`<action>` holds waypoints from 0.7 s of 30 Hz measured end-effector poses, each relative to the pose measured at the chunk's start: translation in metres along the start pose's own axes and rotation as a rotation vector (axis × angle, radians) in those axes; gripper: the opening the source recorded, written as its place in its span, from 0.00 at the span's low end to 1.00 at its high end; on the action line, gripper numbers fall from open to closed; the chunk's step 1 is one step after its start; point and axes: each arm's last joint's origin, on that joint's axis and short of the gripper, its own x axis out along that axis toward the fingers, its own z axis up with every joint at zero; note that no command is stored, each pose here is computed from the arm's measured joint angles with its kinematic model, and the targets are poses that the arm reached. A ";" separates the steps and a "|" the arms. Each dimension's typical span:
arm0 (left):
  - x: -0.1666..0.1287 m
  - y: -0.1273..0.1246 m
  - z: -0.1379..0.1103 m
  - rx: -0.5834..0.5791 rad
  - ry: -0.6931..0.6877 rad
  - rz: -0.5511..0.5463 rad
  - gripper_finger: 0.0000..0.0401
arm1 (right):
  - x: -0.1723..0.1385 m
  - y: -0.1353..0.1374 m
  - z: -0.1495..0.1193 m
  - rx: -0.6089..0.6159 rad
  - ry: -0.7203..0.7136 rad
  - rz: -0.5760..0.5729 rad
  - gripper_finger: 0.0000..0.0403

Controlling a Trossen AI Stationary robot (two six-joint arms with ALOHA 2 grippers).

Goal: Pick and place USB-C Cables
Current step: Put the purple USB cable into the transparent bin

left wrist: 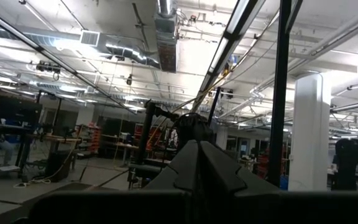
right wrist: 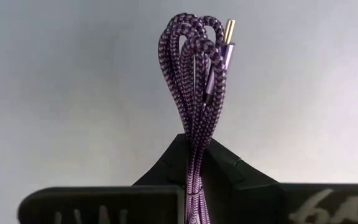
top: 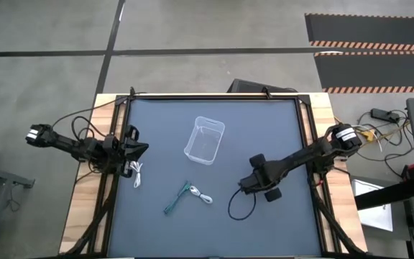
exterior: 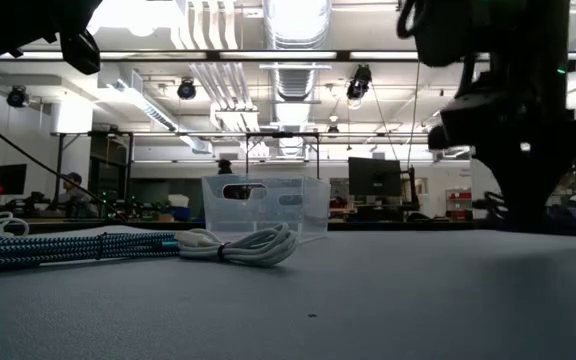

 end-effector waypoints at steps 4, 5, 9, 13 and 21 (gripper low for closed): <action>0.000 0.000 0.000 0.000 0.000 0.000 0.00 | -0.017 -0.005 0.004 -0.057 -0.021 -0.069 0.03; 0.000 0.000 0.000 0.000 0.000 0.000 0.00 | -0.022 -0.006 0.006 -0.082 -0.025 -0.086 0.03; 0.000 0.000 0.000 0.000 0.000 0.000 0.00 | -0.040 -0.011 0.012 -0.216 -0.059 -0.158 0.03; 0.000 0.000 0.000 0.000 -0.001 0.000 0.00 | -0.055 -0.016 0.017 -0.369 -0.077 -0.258 0.03; 0.000 0.000 0.000 0.000 -0.001 0.000 0.00 | -0.075 -0.026 0.025 -0.644 -0.012 -0.493 0.03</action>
